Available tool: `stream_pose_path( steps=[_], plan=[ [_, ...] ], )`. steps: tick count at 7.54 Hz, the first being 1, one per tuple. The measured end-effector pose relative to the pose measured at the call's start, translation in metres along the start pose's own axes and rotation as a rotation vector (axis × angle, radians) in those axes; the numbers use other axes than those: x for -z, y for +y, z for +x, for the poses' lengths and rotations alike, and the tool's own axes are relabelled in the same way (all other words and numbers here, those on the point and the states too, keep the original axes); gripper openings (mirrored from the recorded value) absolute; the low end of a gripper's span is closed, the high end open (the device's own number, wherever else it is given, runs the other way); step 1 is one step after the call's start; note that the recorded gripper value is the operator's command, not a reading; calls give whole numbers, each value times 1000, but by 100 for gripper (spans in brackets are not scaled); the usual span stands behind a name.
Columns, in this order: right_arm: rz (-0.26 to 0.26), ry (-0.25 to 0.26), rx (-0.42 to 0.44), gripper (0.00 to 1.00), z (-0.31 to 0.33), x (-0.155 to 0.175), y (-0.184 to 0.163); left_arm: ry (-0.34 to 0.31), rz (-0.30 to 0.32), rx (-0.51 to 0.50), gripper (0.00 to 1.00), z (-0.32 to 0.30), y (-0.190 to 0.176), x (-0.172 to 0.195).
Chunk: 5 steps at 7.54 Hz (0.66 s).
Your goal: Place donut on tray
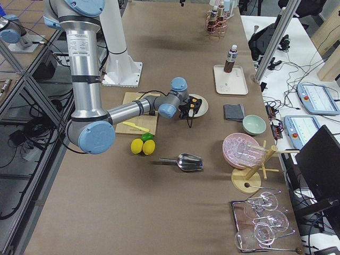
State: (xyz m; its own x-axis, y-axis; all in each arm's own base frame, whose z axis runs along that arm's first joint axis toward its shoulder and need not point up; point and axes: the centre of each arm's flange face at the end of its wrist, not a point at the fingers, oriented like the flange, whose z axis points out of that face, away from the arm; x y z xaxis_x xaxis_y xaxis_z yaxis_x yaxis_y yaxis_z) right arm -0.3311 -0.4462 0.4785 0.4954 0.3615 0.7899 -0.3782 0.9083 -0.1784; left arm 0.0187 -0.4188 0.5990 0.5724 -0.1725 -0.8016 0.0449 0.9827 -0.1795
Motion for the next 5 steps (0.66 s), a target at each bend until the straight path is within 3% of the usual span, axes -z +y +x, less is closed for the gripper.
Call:
stream_pose_path(
  steps=[3,5],
  plan=[
    [26,-27,-55,0,-40,16,-21,0,0,0,98,0,0,0],
    [30,20,-95,0,-91,14,-37,0,1,-3,98,0,1,0]
  ],
)
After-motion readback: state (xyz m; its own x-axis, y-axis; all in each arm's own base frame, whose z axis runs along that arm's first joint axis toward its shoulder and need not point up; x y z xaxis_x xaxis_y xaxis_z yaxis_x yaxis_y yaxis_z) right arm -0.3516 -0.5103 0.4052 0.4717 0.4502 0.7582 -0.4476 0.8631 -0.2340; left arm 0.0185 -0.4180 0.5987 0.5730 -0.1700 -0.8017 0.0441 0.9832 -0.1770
